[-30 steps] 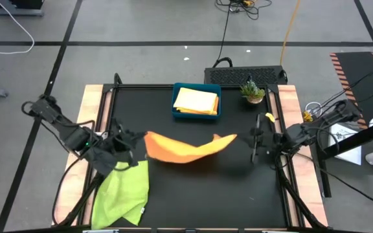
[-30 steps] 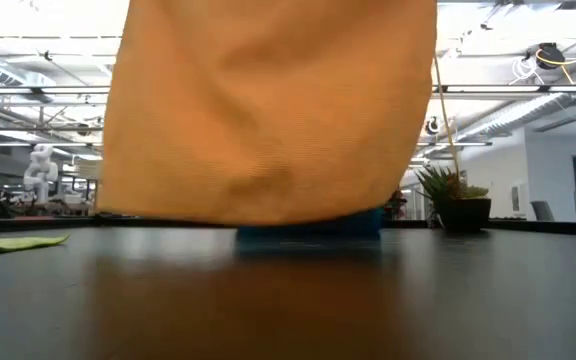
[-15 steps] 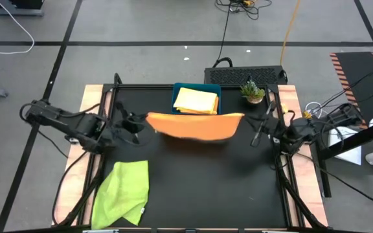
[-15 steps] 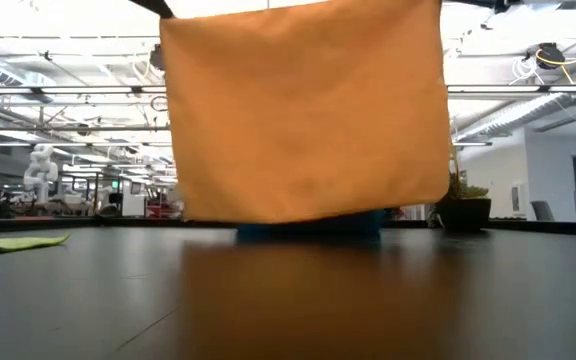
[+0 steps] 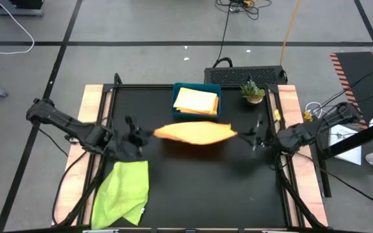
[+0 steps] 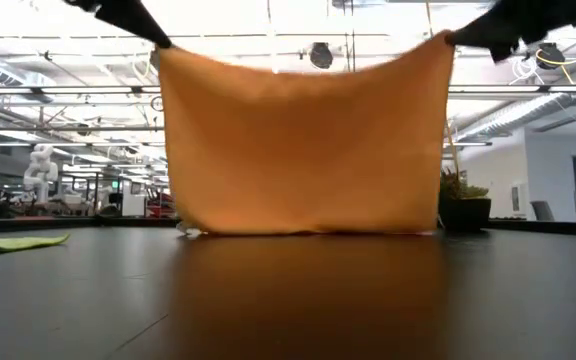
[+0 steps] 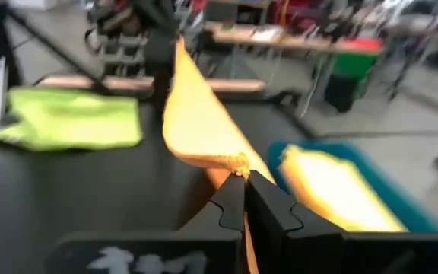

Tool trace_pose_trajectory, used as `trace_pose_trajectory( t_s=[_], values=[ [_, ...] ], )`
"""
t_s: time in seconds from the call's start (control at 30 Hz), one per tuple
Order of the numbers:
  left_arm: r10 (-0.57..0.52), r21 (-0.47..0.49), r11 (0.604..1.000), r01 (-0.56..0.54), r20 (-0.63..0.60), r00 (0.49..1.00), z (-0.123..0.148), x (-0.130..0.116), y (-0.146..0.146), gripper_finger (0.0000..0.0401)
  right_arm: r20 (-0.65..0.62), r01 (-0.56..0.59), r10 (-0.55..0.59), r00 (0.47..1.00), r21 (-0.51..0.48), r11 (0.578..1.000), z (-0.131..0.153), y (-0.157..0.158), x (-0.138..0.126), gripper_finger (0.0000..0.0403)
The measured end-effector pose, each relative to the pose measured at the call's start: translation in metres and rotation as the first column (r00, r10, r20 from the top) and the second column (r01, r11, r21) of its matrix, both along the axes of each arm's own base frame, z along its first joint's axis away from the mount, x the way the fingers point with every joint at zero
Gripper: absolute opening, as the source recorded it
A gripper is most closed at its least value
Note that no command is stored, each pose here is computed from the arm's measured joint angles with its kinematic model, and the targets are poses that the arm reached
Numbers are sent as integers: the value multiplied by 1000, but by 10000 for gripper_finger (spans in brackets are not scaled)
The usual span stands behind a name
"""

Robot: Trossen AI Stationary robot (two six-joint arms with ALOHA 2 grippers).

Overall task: Fold microfiber towels
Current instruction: Fold the orange microfiber cloth

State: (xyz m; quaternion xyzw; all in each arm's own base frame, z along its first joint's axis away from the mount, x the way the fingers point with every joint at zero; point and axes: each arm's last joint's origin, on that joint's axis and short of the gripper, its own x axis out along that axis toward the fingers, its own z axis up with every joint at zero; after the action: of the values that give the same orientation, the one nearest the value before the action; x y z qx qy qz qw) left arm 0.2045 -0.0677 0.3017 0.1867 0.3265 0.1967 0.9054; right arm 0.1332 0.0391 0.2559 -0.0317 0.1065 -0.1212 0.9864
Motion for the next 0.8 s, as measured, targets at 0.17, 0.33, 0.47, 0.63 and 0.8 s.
trace_pose_trajectory(
  t_s=[0.17,0.33,0.47,0.63,0.8],
  values=[
    [-119,-148,981,121,27,993,-37,-9,-30,0,-81,-120,125,989,67,991,-33,20,1,0],
    [-265,-232,930,286,117,957,-59,-16,-63,0,-67,-306,318,946,149,940,-58,45,-2,0],
    [-368,-313,856,410,188,911,-67,-16,-89,0,-65,-402,421,905,194,895,-74,62,-8,0],
    [-410,-376,821,429,136,902,-90,-17,-113,0,-86,-440,475,876,262,859,-97,76,-15,0],
    [-361,-397,851,343,33,932,-121,-11,-122,0,-117,-402,449,886,291,868,-123,78,-18,0]
  ],
)
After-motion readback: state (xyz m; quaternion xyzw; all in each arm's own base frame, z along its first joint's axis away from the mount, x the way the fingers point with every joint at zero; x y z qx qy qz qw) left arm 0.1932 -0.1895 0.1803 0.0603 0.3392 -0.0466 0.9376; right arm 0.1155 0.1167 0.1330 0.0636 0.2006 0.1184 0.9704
